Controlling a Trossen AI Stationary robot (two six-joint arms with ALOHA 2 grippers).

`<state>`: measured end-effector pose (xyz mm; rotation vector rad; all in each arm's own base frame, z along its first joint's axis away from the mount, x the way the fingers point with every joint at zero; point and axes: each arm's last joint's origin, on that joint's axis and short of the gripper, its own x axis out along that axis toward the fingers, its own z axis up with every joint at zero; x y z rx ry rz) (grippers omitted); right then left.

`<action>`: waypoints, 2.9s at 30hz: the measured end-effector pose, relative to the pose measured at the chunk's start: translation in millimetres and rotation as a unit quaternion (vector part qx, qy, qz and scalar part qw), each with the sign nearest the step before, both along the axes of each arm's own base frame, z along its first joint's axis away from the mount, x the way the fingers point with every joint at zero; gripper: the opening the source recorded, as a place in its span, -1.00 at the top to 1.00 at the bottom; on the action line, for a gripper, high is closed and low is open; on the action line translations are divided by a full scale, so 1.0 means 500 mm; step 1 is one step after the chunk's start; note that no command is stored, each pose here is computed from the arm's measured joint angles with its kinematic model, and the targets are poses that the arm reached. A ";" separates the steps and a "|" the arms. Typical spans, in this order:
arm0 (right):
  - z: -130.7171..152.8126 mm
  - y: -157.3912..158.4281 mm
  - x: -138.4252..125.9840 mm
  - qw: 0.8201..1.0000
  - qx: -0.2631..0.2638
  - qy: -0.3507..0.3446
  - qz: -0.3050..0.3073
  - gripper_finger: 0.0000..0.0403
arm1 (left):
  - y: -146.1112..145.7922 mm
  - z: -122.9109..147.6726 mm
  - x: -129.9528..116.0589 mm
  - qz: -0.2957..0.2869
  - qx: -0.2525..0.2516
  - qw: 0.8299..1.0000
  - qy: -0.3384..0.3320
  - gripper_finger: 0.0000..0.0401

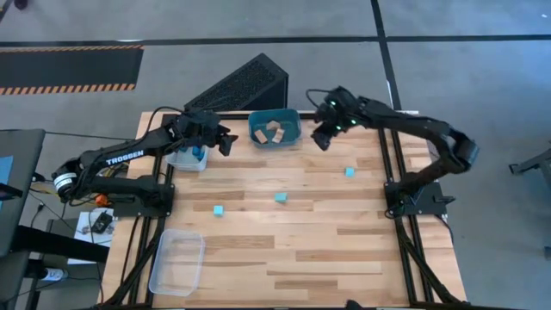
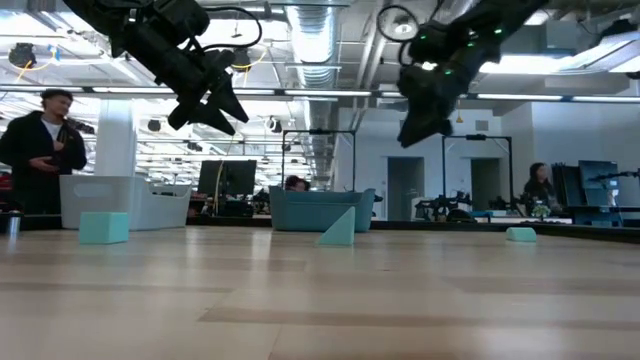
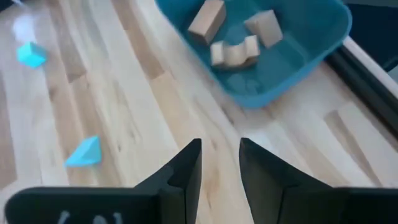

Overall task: Sort & place blocks by color
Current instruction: Put the right light blue block into the transparent bin

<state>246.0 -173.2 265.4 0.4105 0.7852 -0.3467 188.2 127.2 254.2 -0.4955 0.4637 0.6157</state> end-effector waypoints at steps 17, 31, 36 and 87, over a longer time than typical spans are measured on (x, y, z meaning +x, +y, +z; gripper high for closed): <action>-0.104 0.101 -0.085 0.975 0.081 0.195 -0.065 -0.13 | 0.008 0.023 0.011 -0.078 0.156 0.985 0.011 -0.07; -0.179 0.124 -0.122 0.895 0.192 0.229 -0.332 -0.29 | 0.007 0.007 0.002 -0.081 0.177 0.977 0.086 -0.07; -0.179 0.120 -0.124 0.862 0.192 0.212 -0.417 -0.29 | 0.007 0.007 0.002 -0.090 0.191 0.973 0.097 -0.07; -0.110 0.134 0.035 0.912 0.213 -0.276 -0.217 0.64 | -0.031 0.009 0.026 -0.144 0.094 0.985 0.009 -0.07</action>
